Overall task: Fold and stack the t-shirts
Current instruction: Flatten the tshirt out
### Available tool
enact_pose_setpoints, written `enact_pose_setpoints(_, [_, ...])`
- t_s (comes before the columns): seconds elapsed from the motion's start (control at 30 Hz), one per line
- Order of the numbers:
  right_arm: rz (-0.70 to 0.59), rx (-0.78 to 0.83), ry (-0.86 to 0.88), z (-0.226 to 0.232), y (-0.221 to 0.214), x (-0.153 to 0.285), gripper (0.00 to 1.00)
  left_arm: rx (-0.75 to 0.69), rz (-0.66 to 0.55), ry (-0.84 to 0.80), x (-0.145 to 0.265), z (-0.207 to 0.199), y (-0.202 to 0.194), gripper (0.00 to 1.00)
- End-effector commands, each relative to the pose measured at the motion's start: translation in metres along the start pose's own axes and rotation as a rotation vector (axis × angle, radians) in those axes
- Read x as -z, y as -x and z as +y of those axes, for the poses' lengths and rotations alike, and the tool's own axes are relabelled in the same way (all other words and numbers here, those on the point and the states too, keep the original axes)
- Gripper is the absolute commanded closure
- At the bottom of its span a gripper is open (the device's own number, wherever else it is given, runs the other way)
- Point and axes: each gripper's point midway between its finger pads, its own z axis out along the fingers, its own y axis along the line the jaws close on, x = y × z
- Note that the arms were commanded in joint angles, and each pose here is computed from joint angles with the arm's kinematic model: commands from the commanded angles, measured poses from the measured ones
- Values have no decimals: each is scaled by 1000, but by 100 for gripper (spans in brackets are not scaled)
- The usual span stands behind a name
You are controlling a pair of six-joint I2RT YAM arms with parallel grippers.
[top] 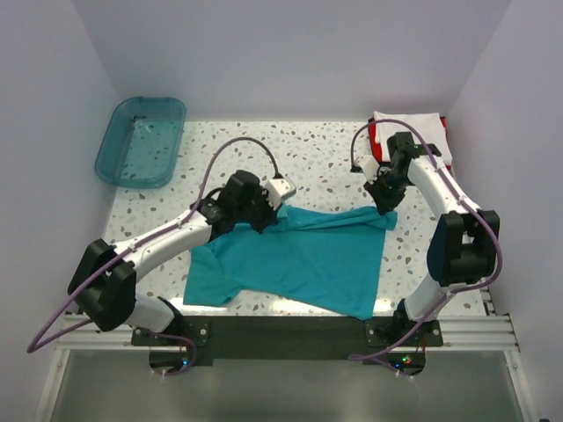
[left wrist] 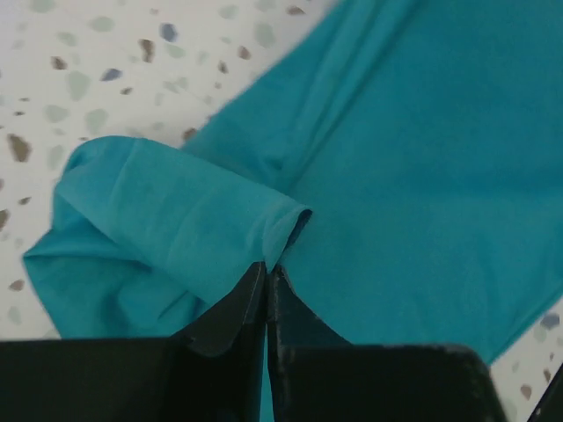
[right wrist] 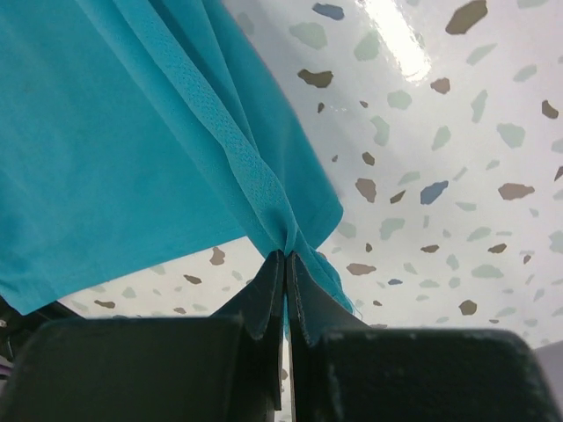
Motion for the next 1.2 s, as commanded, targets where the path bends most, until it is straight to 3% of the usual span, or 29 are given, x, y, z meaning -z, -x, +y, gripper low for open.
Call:
enact_pose_setpoints(0.0, [26,-9,-29,-10,-4,0,100,-241,-63,-303,14,-50,-15,90])
enact_pose_setpoints(0.07, [29,0,-17,-9,-3,-1,100,-329,-77,-381,22,-61,-23,80])
enact_pose_setpoints(0.1, [30,6,-12,-10,-3,-1,100,-442,-83,-412,30,-64,-29,76])
enact_pose_setpoints(0.17, [30,12,1,-10,-1,-1,100,-545,-101,-454,40,-68,-33,58])
enact_pose_setpoints(0.3, [27,32,15,-9,3,1,100,-881,-214,-415,50,-43,-10,34])
enact_pose_setpoints(0.33, [25,30,19,-8,4,2,100,-892,-247,-424,53,-32,-2,23])
enact_pose_setpoints(0.37, [24,30,24,-8,4,3,100,-851,-169,-531,47,-32,-25,22])
enact_pose_setpoints(0.4, [24,32,27,-7,5,2,100,-1027,-236,-544,50,-20,7,23])
enact_pose_setpoints(0.43, [25,32,32,-5,5,3,100,-1080,-218,-620,48,-23,6,26])
enact_pose_setpoints(0.47, [27,30,43,-3,3,2,100,-1040,-121,-788,60,-35,-20,28])
enact_pose_setpoints(0.5, [33,26,57,0,2,0,100,-1186,-154,-861,41,-26,-5,29])
enact_pose_setpoints(0.57, [39,14,76,5,0,-2,100,-1174,-108,-916,27,-26,-2,35])
enact_pose_setpoints(0.6, [37,0,87,7,0,-3,100,-1274,-117,-935,13,-25,-2,39])
enact_pose_setpoints(0.63, [39,-10,95,10,-1,-4,100,-1391,-68,-963,7,-26,-13,49])
enact_pose_setpoints(0.7, [45,-39,119,15,-3,-7,100,-1576,-41,-1043,-3,-32,-32,54])
enact_pose_setpoints(0.87, [37,-82,136,20,-1,-8,100,-1655,33,-1190,-14,-48,-72,57])
enact_pose_setpoints(1.03, [11,-109,140,24,1,-8,100,-1670,70,-1226,-29,-52,-84,55])
enact_pose_setpoints(1.17, [15,-115,146,28,-3,-11,100,-1681,89,-1241,-40,-54,-92,48])
